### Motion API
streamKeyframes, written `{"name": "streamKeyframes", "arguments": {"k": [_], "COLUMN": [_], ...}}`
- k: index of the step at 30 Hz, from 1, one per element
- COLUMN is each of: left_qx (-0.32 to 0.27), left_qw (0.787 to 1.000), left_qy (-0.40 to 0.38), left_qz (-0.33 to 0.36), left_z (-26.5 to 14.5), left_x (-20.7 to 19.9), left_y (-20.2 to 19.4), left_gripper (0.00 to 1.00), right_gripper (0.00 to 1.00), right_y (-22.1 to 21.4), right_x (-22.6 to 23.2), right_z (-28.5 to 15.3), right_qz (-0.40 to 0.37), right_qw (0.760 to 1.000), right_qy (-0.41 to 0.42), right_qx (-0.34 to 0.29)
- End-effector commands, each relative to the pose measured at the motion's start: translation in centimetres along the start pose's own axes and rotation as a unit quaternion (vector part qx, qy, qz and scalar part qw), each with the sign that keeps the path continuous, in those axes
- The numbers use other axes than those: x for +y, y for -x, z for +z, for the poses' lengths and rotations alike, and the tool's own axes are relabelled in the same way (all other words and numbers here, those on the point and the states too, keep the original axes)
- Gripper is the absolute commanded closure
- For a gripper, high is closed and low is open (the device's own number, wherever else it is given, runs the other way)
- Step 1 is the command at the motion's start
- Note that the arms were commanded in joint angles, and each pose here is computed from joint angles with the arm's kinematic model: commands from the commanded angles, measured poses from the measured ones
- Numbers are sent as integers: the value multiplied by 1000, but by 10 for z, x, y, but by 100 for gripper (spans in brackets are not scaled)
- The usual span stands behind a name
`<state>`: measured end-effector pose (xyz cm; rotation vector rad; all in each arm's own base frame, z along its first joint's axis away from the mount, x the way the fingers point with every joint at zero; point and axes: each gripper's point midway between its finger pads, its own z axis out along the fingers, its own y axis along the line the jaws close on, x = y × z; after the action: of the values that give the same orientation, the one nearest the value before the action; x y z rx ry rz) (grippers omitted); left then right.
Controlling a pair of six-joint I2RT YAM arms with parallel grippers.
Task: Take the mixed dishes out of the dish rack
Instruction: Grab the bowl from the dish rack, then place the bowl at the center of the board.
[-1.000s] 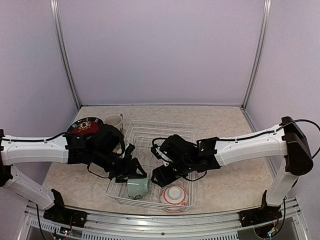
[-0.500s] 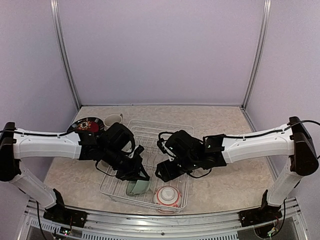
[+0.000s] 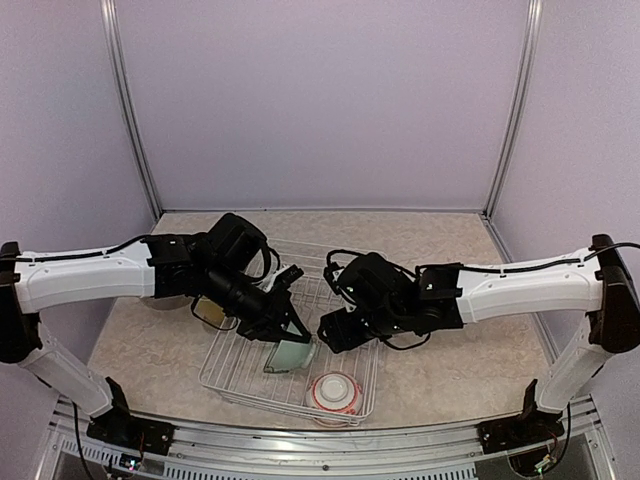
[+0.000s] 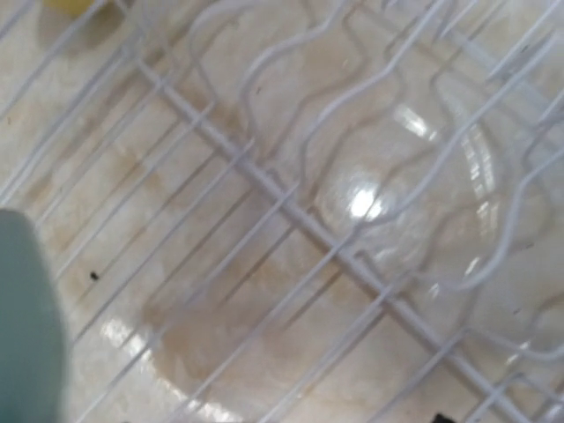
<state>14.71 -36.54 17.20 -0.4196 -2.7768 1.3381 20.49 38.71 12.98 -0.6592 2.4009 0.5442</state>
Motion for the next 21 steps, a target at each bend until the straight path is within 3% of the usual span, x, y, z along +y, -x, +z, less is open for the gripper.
{"name": "streamKeyframes", "arguments": {"k": [1,6,9,12,17,21], "left_qx": [-50,-208,-311,-380,-390,-327], "left_qw": [995,962,918,869,808,801], "left_qy": [-10,151,238,317,412,413], "left_qz": [90,91,54,-3,-163,-284], "left_z": [-51,-130,-190,-236,-270,-249], "left_x": [-43,-13,17,56,128,178], "left_y": [8,37,45,35,2,-13], "left_gripper": [100,100,100,100,100,100], "right_gripper": [29,28,28,27,24,24], "right_y": [30,46,56,65,72,73], "right_x": [-5,-10,-10,-10,-11,-10], "right_z": [-24,-33,-37,-41,-40,-33], "right_qz": [9,9,8,6,4,3], "right_qw": [999,997,995,994,993,994], "right_qy": [-15,-29,-33,-35,-33,-26], "right_qx": [-51,-76,-92,-106,-114,-108]}}
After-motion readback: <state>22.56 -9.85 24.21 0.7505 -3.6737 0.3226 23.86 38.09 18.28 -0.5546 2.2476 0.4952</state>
